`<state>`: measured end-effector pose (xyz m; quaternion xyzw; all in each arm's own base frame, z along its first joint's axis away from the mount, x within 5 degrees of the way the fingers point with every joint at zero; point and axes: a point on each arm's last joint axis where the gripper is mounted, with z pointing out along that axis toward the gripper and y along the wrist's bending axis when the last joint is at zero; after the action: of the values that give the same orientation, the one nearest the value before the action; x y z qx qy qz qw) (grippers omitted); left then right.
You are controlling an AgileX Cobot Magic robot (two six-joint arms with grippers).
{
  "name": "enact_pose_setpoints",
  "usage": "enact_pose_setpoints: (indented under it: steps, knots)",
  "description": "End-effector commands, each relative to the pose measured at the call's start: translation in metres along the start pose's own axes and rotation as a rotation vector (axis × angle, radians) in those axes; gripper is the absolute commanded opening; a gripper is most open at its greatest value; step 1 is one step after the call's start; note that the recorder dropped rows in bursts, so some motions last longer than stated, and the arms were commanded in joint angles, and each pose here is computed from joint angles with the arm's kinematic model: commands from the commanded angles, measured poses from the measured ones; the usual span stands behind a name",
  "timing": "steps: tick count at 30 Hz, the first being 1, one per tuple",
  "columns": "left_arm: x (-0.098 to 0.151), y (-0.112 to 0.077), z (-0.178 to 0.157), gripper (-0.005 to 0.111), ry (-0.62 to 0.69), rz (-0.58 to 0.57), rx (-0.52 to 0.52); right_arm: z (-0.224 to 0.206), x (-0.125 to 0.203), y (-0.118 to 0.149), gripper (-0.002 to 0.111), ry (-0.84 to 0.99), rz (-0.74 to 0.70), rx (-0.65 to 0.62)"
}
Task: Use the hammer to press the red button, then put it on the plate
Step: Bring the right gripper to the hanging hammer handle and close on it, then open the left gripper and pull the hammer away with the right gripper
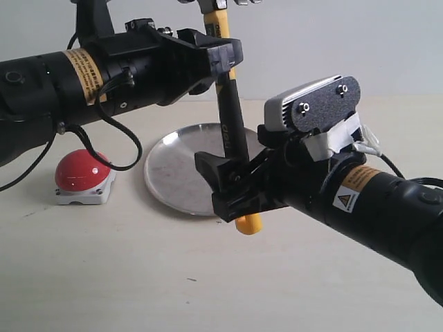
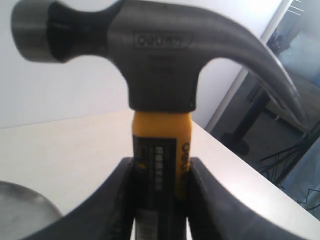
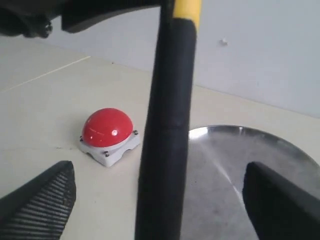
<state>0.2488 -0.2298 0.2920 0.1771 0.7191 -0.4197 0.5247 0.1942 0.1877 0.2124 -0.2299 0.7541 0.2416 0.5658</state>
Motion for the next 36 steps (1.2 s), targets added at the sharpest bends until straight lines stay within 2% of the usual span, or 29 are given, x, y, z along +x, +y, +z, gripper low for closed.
enact_pose_setpoints:
  steps: [1,4,7,12,14,17,19,20,29,32,36]
  knots:
    - [-0.0114,-0.0120,-0.0046,0.000,-0.061,0.003,0.092,0.0038,0.0040,-0.0033,0.078,-0.012,0.010,0.035]
    - [-0.0114,-0.0144,-0.0049,0.000,-0.062,0.014,0.118,0.0066,0.0086,-0.0037,0.064,0.006,0.014,0.037]
    - [-0.0108,-0.0188,-0.0055,0.000,-0.055,-0.001,0.168,0.0071,0.0091,-0.0037,0.056,0.006,0.014,0.038]
    - [-0.0113,-0.0203,-0.0058,0.000,-0.060,0.003,0.185,0.0071,0.0087,-0.0038,0.053,0.000,0.045,0.038]
    - [-0.0104,-0.0199,-0.0053,0.000,-0.055,0.006,0.183,0.0071,0.0087,-0.0038,0.048,0.000,0.055,0.038]
    - [-0.0102,-0.0197,-0.0053,0.000,-0.053,0.010,0.180,0.0071,0.0087,-0.0038,0.026,0.000,0.055,0.038]
    - [-0.0102,-0.0197,-0.0053,0.000,-0.053,0.010,0.180,0.0071,0.0087,-0.0038,0.005,0.000,0.055,0.038]
    - [-0.0100,-0.0198,-0.0053,0.000,-0.051,0.014,0.182,0.0071,0.0087,-0.0038,0.000,0.000,0.055,0.038]
    - [-0.0074,-0.0201,-0.0053,0.001,-0.026,0.052,0.185,0.0071,0.0075,-0.0028,0.000,-0.014,0.088,0.026]
    - [-0.0074,-0.0201,-0.0053,0.015,-0.026,0.052,0.185,0.0071,0.0084,-0.0027,0.000,-0.004,0.142,0.027]
    - [-0.0078,-0.0194,-0.0054,0.054,-0.027,0.052,0.183,0.0071,0.0098,-0.0027,0.000,0.012,0.148,0.027]
